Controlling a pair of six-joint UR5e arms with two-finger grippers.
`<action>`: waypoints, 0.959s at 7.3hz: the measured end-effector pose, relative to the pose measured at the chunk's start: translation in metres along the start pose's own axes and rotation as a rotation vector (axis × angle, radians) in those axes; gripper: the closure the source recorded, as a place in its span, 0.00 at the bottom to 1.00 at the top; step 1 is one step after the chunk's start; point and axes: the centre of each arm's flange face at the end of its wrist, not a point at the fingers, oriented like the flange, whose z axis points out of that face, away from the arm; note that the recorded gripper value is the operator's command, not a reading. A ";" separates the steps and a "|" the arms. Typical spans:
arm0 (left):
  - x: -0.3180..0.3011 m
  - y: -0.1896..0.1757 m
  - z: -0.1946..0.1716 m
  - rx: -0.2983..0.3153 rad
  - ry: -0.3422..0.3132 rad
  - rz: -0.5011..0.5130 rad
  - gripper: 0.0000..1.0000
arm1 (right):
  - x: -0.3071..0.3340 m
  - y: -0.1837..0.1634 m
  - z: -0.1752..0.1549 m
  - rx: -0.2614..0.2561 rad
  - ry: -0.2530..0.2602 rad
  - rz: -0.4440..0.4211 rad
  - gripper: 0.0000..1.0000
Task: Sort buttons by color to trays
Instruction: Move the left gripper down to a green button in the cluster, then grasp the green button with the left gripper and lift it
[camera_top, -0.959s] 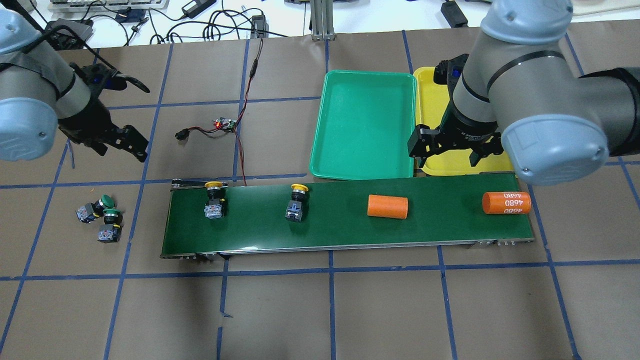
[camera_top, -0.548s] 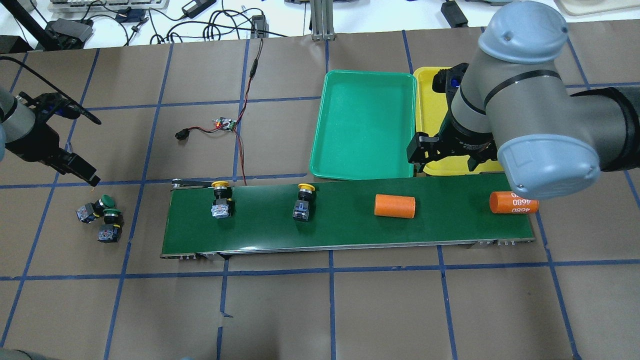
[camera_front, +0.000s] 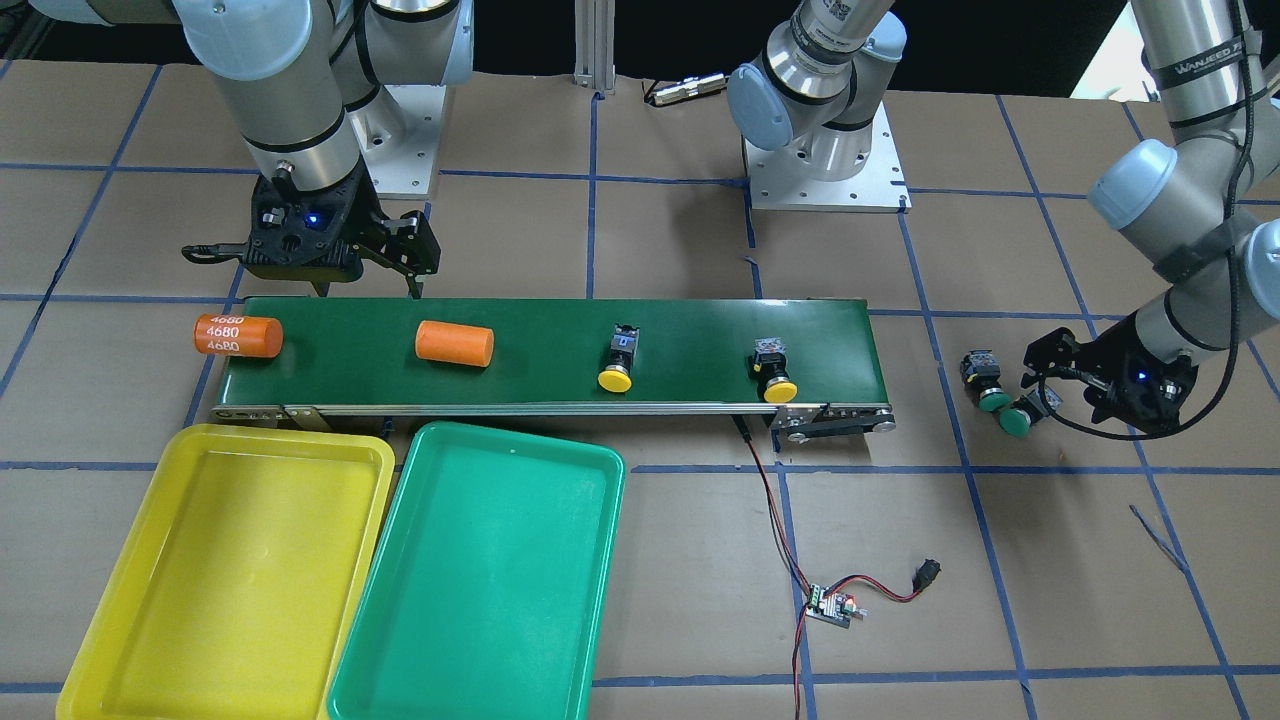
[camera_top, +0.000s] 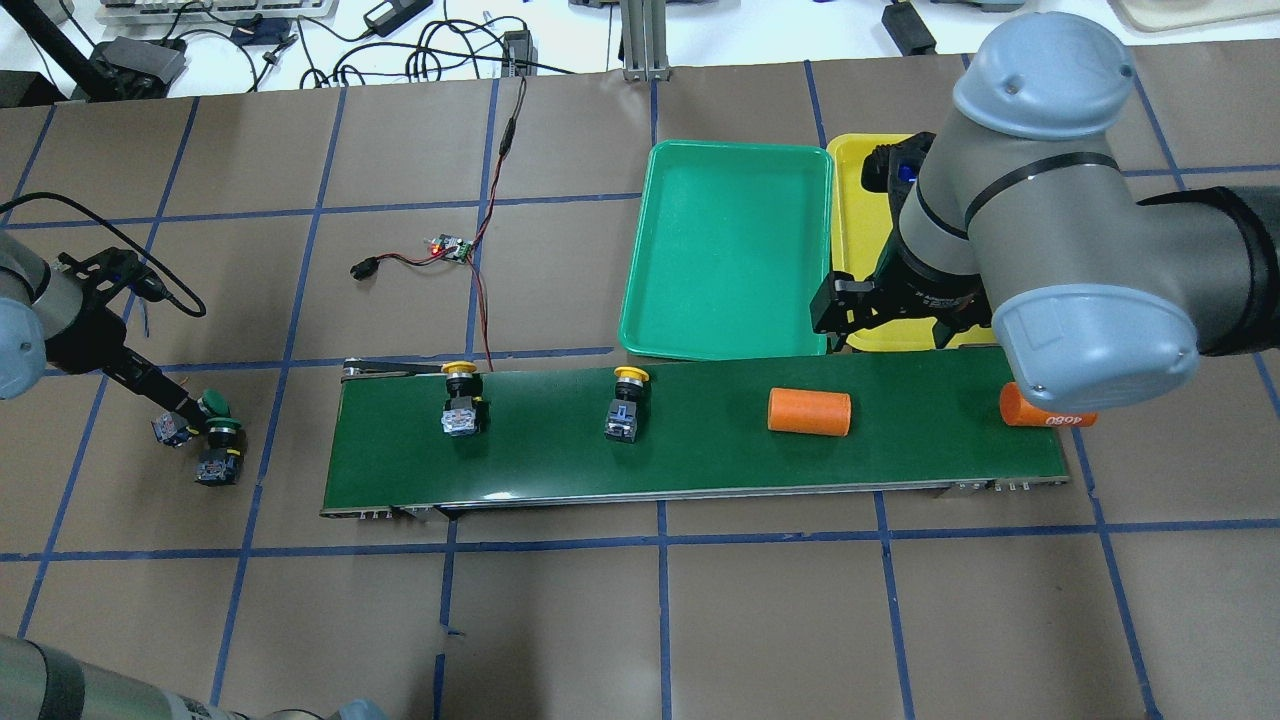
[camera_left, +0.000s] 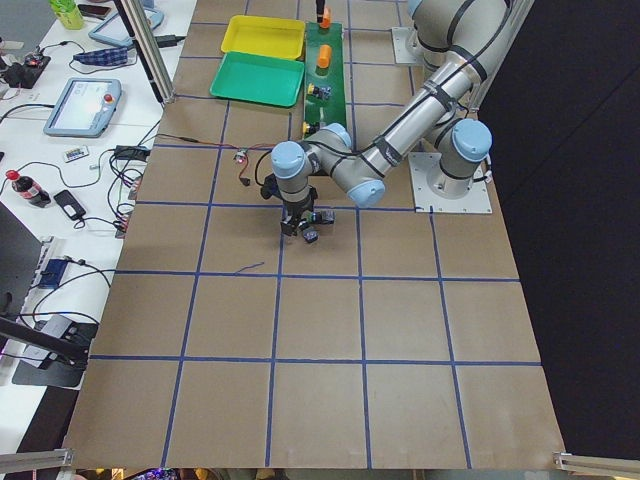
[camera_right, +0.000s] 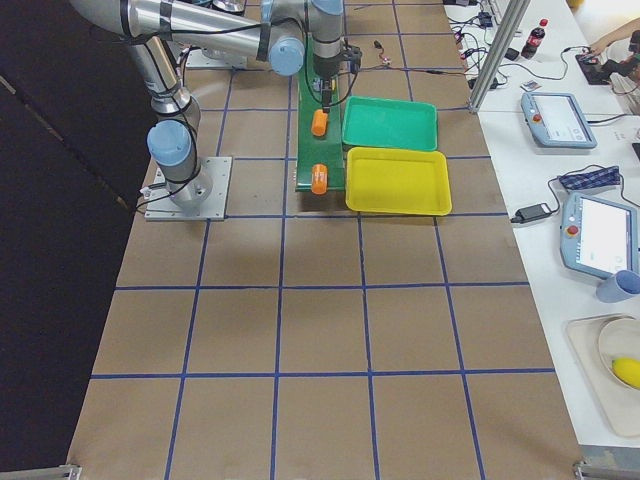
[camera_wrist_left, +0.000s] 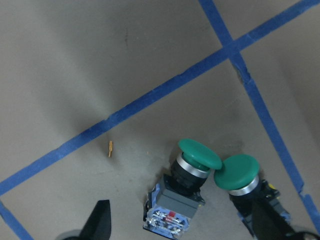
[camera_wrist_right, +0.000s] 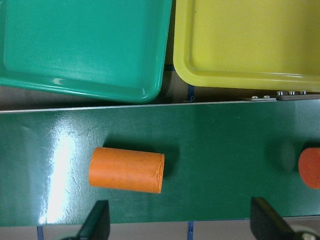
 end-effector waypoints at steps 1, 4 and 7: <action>-0.003 0.001 0.011 -0.005 0.013 0.016 0.00 | 0.000 0.001 0.003 -0.007 0.000 -0.001 0.00; -0.012 0.007 0.035 -0.017 0.055 0.037 0.85 | -0.001 0.001 0.014 -0.029 -0.004 -0.002 0.00; -0.017 0.008 0.031 -0.020 0.041 0.041 1.00 | -0.002 -0.005 0.024 -0.025 -0.005 -0.006 0.00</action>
